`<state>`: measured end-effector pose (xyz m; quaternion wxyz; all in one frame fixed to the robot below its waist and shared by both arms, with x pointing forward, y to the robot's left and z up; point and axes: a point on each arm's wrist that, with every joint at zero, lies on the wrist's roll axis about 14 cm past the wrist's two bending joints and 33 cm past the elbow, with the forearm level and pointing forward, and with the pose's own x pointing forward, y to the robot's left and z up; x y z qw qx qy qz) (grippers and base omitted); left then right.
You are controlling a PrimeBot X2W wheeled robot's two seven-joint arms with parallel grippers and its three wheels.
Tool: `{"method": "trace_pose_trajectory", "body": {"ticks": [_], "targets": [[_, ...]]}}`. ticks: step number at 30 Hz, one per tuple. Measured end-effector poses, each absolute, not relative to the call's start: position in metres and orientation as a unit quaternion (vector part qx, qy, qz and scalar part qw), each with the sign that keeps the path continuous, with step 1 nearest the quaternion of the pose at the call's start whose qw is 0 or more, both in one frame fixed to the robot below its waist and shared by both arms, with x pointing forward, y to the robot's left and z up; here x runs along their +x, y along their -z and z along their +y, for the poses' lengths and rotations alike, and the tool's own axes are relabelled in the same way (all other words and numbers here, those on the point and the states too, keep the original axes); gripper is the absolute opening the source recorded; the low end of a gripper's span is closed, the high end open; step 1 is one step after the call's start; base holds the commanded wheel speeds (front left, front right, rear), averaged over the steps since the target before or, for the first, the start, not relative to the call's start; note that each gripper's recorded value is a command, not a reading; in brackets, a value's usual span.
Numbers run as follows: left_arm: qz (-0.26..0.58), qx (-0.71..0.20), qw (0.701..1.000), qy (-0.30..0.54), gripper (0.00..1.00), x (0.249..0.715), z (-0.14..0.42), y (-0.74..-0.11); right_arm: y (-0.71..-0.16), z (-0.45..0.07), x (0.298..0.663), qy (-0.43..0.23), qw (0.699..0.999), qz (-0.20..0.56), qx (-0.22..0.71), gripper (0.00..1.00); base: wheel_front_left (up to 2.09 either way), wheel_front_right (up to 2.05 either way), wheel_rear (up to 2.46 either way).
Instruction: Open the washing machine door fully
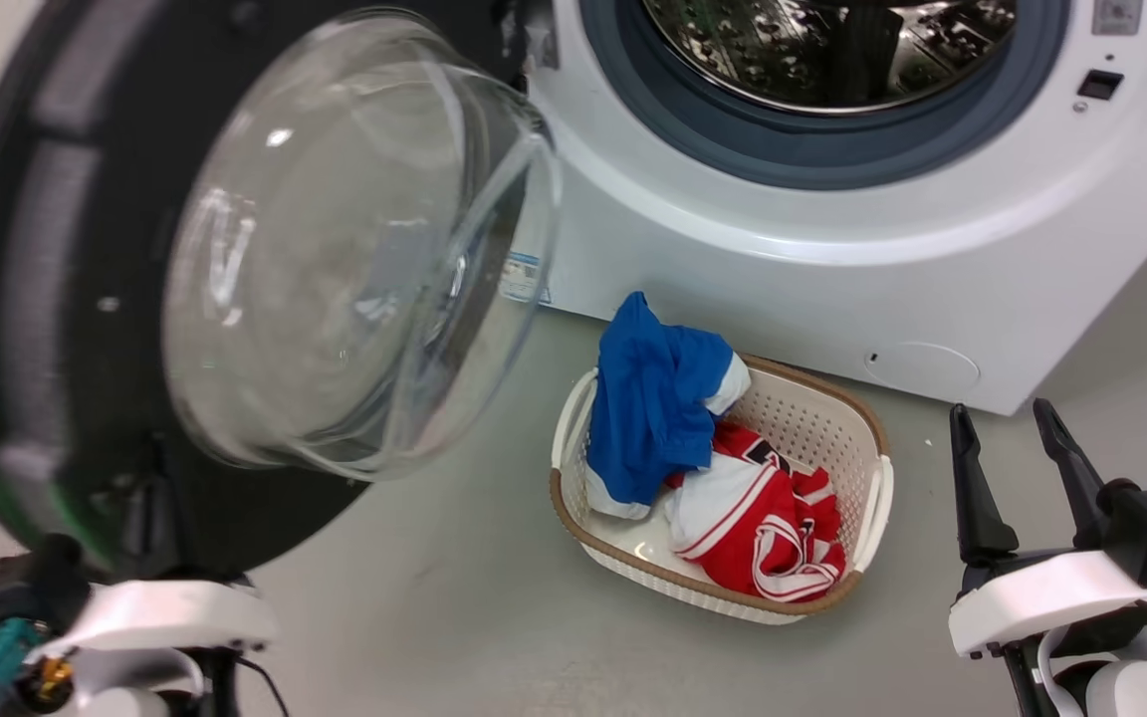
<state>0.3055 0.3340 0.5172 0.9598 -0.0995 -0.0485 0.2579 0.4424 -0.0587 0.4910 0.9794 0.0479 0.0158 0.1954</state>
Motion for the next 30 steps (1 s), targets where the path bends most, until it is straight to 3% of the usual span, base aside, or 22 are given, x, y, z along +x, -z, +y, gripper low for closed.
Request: {"method": "trace_pose_trajectory", "body": {"ticks": [17,30], "targets": [[-0.054,-0.042,0.935,-0.349,0.00,0.303,0.432,-0.525,-0.477,-0.084,0.448,-0.159,0.986,0.033,0.047,1.00,0.00,0.00,0.00],[-0.051,-0.033,0.942,-0.330,0.00,0.298,0.413,-0.519,-0.489,-0.083,0.437,-0.163,0.985,0.023,0.047,1.00,0.00,0.00,0.00]]}}
